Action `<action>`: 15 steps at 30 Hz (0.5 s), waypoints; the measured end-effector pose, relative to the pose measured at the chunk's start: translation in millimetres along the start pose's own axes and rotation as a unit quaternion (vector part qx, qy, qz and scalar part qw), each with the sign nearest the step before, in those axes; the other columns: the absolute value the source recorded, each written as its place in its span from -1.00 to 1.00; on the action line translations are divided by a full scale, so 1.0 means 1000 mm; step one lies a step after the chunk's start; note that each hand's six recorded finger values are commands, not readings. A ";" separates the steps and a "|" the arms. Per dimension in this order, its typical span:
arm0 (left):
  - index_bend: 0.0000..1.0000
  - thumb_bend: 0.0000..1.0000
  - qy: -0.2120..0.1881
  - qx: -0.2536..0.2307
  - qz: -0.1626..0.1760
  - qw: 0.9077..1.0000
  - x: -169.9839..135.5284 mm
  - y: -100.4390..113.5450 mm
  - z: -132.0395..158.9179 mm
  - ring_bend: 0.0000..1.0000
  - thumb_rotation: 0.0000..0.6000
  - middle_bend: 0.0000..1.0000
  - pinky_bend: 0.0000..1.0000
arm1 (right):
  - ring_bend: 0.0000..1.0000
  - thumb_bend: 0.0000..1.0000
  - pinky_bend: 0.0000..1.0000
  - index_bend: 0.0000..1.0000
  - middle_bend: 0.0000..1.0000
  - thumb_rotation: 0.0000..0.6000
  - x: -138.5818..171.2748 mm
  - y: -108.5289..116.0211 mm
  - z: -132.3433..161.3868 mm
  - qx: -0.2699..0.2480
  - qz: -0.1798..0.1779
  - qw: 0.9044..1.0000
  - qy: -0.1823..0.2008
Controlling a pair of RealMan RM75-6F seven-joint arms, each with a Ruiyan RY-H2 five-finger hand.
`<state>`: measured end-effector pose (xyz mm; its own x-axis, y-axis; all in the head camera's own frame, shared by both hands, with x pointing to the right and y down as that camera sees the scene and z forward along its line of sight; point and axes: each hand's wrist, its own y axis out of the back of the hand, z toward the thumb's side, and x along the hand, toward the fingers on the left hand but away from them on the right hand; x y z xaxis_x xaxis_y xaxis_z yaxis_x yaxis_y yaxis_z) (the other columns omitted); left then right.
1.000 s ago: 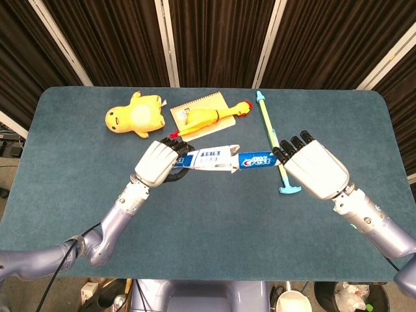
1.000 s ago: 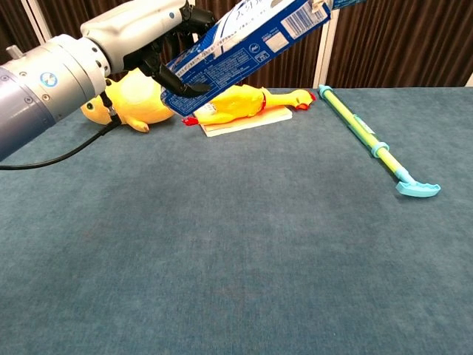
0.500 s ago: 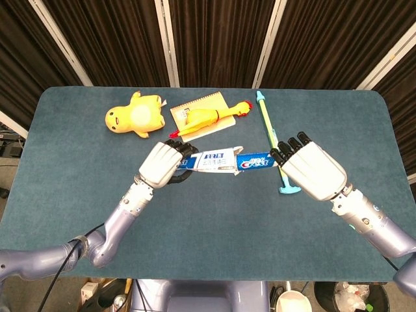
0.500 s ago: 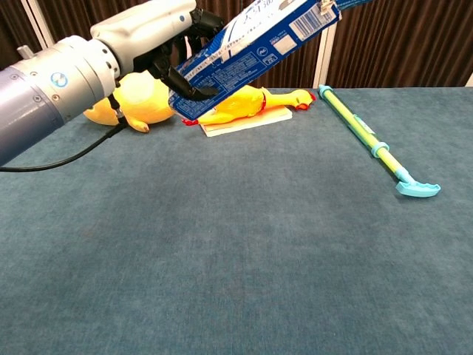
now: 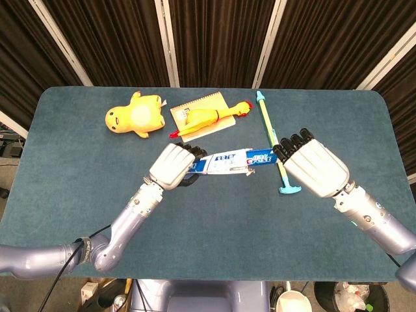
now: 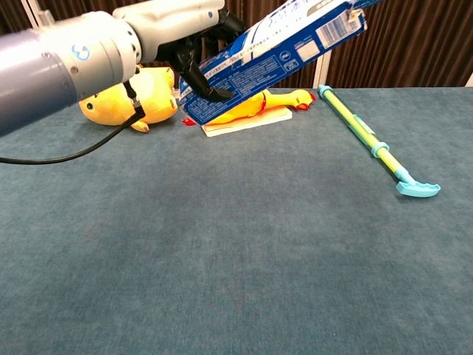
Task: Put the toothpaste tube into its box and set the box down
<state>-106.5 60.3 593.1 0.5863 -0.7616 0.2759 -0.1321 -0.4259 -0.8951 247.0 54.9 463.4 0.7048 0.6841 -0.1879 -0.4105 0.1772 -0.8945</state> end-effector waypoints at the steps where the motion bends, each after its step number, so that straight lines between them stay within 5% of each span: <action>1: -0.14 -0.23 0.001 -0.002 -0.002 1.000 0.001 0.001 0.001 -0.03 1.00 0.04 0.05 | 0.23 -0.10 0.08 0.62 0.43 1.00 0.000 0.000 0.000 0.002 0.000 1.000 0.001; 15: -0.14 -0.23 -0.007 -0.005 -0.001 1.000 0.015 0.011 0.027 -0.03 1.00 0.04 0.05 | 0.23 -0.10 0.08 0.62 0.43 1.00 -0.003 0.005 0.009 0.007 -0.009 1.000 0.018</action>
<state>-77.3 57.7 578.3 0.5979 -0.7535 0.2733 -0.1387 -0.4331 -0.8906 237.3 60.0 462.7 0.7330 0.6543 -0.1859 -0.4051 0.2003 -0.8921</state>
